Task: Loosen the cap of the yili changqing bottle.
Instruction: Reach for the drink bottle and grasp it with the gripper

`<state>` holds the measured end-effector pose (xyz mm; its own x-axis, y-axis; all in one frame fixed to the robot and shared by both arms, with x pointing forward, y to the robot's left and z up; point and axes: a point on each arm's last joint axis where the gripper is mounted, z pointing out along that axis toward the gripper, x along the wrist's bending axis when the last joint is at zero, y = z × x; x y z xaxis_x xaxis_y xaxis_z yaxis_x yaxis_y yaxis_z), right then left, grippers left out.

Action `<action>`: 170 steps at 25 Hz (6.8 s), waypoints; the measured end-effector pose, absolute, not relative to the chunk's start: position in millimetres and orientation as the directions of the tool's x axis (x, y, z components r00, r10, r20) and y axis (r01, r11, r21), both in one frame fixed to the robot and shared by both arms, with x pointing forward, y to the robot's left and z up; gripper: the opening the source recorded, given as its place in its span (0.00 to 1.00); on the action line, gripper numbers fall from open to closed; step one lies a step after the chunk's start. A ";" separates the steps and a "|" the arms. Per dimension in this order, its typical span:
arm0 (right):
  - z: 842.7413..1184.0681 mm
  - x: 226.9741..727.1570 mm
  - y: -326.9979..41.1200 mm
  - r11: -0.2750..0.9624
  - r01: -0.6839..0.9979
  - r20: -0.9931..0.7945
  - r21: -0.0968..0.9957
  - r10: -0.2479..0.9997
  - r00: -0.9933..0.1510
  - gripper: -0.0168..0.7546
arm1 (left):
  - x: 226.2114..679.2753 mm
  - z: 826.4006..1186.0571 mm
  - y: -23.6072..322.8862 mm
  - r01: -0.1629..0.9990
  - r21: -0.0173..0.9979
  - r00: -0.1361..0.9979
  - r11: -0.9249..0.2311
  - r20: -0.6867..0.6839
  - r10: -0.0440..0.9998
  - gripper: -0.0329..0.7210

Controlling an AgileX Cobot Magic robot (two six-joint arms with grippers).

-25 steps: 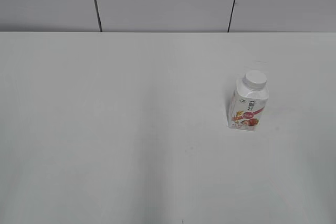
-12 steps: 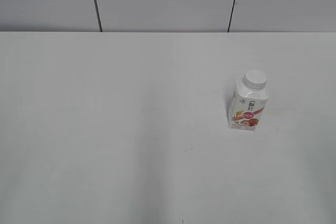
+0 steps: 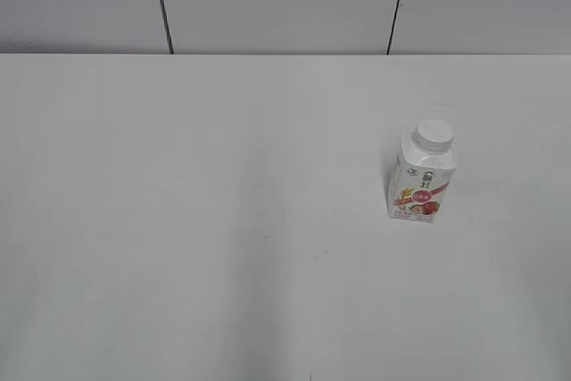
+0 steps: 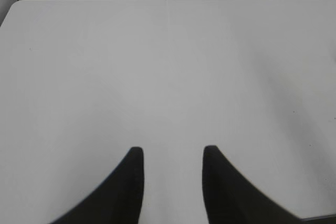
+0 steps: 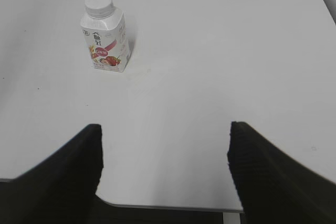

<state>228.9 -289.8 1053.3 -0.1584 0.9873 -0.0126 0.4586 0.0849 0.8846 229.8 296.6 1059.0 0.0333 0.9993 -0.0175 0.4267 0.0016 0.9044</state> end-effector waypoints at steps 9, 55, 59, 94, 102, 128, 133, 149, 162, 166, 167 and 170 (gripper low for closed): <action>1053.3 228.9 -289.8 0.085 0.459 -0.013 0.885 0.987 -0.158 0.78 | 231.1 1059.0 296.6 0.434 0.901 0.033 0.002 -0.018 0.999 0.76; 1053.4 228.9 -289.7 0.084 0.459 -0.011 0.885 0.987 -0.159 0.78 | 412.5 1042.2 303.3 -0.080 0.995 -0.028 -0.053 0.051 0.998 0.72; 1053.4 228.9 -289.7 0.084 0.459 -0.011 0.885 0.987 -0.159 0.78 | 412.4 1043.1 302.6 -0.090 0.994 -0.021 -0.066 0.064 0.998 0.70; 1053.4 228.8 -289.2 0.081 0.458 -0.006 0.885 0.987 -0.163 0.78 | 535.2 935.9 222.9 0.120 0.987 0.851 -0.108 -0.046 0.524 0.70; 1053.5 228.9 -289.2 0.081 0.457 -0.006 0.886 0.987 -0.163 0.78 | 558.8 915.2 191.0 0.082 0.982 0.939 -0.170 -0.019 0.343 0.71; 1053.4 228.8 -289.2 0.081 0.458 -0.006 0.885 0.987 -0.163 0.78 | 584.8 873.0 38.4 0.064 0.989 0.992 -0.134 -0.048 0.114 0.79; 1053.4 228.8 -289.2 0.081 0.458 -0.006 0.885 0.987 -0.163 0.78 | 587.3 868.9 20.1 0.042 0.988 0.995 -0.151 -0.027 0.098 0.79; 1053.4 228.8 -289.2 0.081 0.458 -0.006 0.885 0.987 -0.163 0.78 | 597.9 859.5 -22.6 0.046 0.978 0.993 -0.204 -0.022 0.117 0.79; 1053.4 228.8 -289.2 0.081 0.458 -0.006 0.885 0.987 -0.163 0.78 | 595.8 852.9 -24.8 0.074 0.981 0.992 -0.178 -0.054 0.118 0.79; 1053.4 228.8 -289.2 0.081 0.458 -0.006 0.885 0.987 -0.163 0.78 | 596.3 854.0 -25.0 0.080 0.983 0.991 -0.165 -0.060 0.123 0.79; 1053.4 228.8 -289.2 0.081 0.458 -0.006 0.885 0.987 -0.163 0.78 | 596.2 853.7 -25.0 0.082 0.983 0.991 -0.163 -0.062 0.122 0.79; 1053.4 228.8 -289.2 0.081 0.458 -0.006 0.885 0.987 -0.163 0.78 | 595.7 854.3 -25.1 0.081 0.984 0.991 -0.157 -0.063 0.118 0.76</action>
<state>228.8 -289.2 1053.4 -0.1627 0.9866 -0.0064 0.4584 0.0813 0.8850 595.7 -25.1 854.3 0.9911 0.1175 -0.0627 0.0809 -0.1566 0.9843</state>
